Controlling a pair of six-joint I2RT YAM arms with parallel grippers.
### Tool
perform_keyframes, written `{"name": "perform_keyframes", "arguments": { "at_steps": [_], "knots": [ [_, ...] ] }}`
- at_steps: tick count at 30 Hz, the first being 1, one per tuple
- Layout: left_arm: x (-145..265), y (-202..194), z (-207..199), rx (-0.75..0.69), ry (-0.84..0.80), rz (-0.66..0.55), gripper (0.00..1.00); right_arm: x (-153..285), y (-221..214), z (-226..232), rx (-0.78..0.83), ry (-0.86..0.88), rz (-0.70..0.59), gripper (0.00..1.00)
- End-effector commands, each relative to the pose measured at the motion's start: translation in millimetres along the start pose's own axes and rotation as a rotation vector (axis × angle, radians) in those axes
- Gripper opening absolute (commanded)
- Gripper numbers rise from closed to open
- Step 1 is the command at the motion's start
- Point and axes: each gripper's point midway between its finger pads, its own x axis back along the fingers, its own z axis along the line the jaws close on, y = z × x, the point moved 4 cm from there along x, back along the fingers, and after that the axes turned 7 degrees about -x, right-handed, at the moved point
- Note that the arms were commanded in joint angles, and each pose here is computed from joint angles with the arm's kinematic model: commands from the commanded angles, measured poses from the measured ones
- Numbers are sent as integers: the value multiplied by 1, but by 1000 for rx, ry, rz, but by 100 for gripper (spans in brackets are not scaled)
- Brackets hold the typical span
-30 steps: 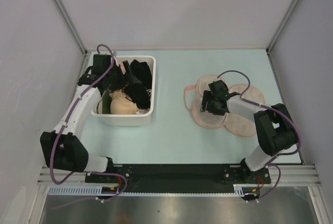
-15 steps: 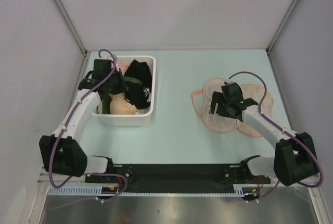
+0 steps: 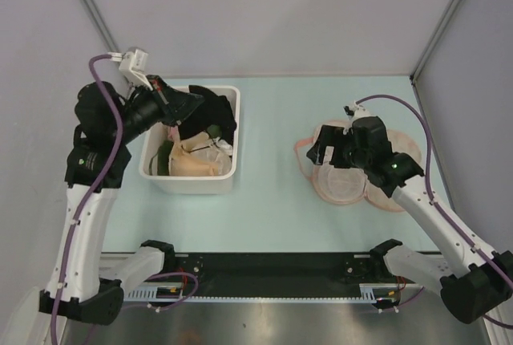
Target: Place the bra in the laundry bag and zip it closed
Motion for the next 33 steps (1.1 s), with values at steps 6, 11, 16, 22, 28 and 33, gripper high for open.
{"name": "perform_keyframes", "arguments": {
  "at_steps": [6,11,16,22,28,33],
  "knots": [
    [30,51,-93,99,-419,-122,0,72,22,93,239,508,-140,100],
    [46,80,-101,63,-321,-290,0,83,37,111,271,516,-201,100],
    [69,115,-84,-75,-91,-451,0,73,40,116,253,497,-177,100],
    [94,138,-95,-272,-117,-652,0,51,39,149,203,662,-164,100],
    [116,169,-53,-273,284,-708,0,12,39,196,238,662,-115,100],
    [115,198,-106,-297,-17,-746,0,4,49,221,249,708,-117,100]
  ]
}}
